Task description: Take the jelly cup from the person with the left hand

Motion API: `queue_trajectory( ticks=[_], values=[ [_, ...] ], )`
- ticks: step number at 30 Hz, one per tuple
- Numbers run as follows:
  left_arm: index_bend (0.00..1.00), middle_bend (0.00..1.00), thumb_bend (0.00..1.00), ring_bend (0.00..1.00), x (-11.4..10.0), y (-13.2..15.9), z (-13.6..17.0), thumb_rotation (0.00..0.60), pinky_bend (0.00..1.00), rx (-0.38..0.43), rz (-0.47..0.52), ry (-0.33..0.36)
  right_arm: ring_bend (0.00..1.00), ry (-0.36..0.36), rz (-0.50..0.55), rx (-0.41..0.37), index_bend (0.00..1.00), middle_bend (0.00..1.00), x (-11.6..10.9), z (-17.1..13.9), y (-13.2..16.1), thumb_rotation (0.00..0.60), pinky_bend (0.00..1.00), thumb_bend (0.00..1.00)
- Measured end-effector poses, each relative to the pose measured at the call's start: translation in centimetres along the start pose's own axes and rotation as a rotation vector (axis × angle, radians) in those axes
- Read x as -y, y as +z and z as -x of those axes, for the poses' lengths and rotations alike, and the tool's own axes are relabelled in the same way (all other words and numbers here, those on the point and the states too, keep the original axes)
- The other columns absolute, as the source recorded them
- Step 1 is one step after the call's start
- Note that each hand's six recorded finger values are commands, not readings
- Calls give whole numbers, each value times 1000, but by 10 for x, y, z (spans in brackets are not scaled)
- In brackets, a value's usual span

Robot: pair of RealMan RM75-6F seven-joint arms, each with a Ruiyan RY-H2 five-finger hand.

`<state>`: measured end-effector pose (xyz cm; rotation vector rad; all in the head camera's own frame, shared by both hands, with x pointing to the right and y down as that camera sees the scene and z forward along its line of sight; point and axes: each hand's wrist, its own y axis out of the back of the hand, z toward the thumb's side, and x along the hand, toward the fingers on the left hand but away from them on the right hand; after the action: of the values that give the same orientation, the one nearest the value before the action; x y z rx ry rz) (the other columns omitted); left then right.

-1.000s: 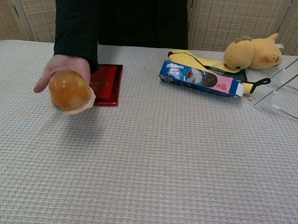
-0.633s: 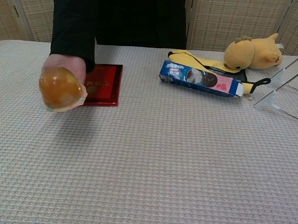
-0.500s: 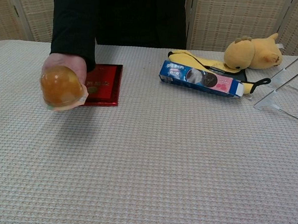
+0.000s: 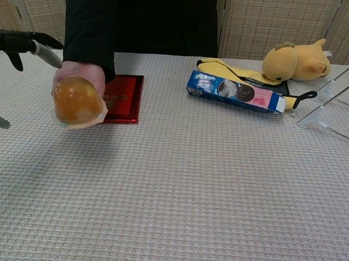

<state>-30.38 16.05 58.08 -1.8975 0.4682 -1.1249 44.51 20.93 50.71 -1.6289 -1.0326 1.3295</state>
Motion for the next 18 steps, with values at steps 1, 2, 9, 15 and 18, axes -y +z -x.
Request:
queue_trajectory(
  ticks=[1,2,9,15,18],
  values=[
    [191,45,89,88,0,3,-4,600,315,8,-6,-6,84,0,0,1,137,259,0,0,0,600,166,212],
    [192,45,96,88,0,5,-8,600,315,16,-11,-12,84,0,0,2,137,259,0,0,-1,600,166,212],
    [198,45,113,89,2,19,-36,600,315,41,-41,-47,84,1,2,15,137,259,1,-3,-6,600,167,212],
    [209,45,113,90,-1,30,-54,600,315,58,-51,-38,84,1,2,24,137,260,1,-5,-9,600,166,212],
    [242,49,120,107,-1,33,-59,600,329,63,-70,-38,84,0,3,30,137,260,1,-6,-11,600,166,212]
  ],
)
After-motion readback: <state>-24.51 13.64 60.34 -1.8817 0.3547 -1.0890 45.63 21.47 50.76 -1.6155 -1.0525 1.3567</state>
